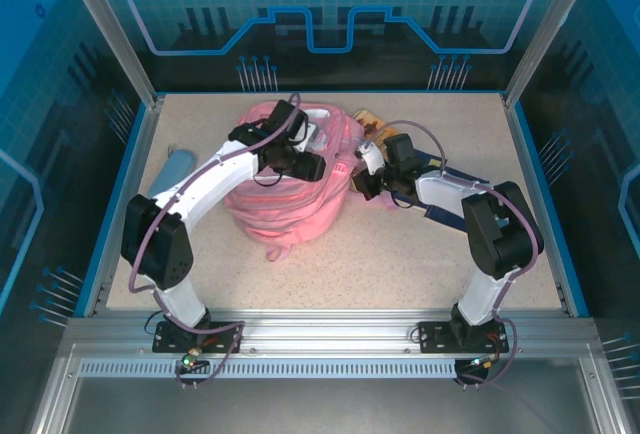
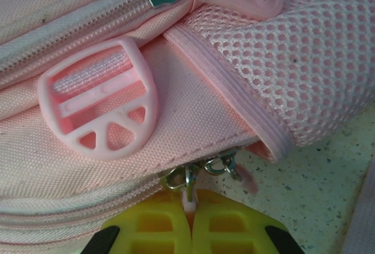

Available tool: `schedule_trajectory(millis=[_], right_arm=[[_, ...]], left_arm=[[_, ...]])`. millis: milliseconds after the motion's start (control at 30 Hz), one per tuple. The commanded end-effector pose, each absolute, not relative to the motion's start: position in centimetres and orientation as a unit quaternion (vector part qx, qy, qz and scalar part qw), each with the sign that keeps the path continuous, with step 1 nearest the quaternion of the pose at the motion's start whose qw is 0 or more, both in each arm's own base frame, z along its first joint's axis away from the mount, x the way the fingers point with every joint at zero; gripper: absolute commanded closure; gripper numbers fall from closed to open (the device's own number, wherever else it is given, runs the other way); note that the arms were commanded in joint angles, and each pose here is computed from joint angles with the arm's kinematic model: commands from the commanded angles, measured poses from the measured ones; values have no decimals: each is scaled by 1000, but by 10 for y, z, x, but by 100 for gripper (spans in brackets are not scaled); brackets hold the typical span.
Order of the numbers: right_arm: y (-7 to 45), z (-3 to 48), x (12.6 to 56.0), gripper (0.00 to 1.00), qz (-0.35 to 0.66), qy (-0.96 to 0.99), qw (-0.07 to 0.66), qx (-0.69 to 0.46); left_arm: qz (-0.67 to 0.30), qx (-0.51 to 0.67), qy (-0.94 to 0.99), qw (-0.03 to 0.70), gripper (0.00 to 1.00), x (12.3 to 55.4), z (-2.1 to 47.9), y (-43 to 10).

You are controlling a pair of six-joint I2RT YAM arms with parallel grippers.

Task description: Pack the student bag

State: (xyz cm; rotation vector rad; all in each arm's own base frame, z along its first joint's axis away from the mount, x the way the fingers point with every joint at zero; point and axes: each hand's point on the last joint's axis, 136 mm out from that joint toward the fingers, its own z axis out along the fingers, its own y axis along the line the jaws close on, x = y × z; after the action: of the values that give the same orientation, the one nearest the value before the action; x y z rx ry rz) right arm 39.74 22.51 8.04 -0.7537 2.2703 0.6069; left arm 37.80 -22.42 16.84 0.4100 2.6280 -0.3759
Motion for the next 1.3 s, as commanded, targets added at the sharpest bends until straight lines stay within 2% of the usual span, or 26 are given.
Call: schedule_trajectory(millis=[0, 100, 367, 400, 567, 767, 1000, 1267], right_arm=[[229, 90, 406, 100, 245, 864, 327, -296], [231, 89, 406, 100, 250, 865, 317, -296], [231, 89, 404, 100, 248, 869, 307, -298], [230, 88, 403, 100, 247, 870, 305, -299], [233, 84, 393, 100, 248, 876, 283, -300], [241, 82, 368, 100, 241, 883, 262, -305], [247, 71, 340, 100, 219, 894, 243, -306], [295, 74, 300, 100, 311, 861, 241, -322]], left_arm=[[-88, 175, 960, 198, 39, 370, 146, -212], [-61, 179, 962, 195, 46, 369, 139, -211], [17, 175, 971, 164, 49, 373, 103, -200], [23, 170, 971, 166, 55, 375, 100, -199], [31, 121, 973, 193, 99, 395, 104, -200], [5, 43, 974, 224, 100, 411, 123, -210], [-33, -37, 974, 219, 100, 419, 120, -222], [-76, -47, 973, 211, 100, 419, 125, -237]])
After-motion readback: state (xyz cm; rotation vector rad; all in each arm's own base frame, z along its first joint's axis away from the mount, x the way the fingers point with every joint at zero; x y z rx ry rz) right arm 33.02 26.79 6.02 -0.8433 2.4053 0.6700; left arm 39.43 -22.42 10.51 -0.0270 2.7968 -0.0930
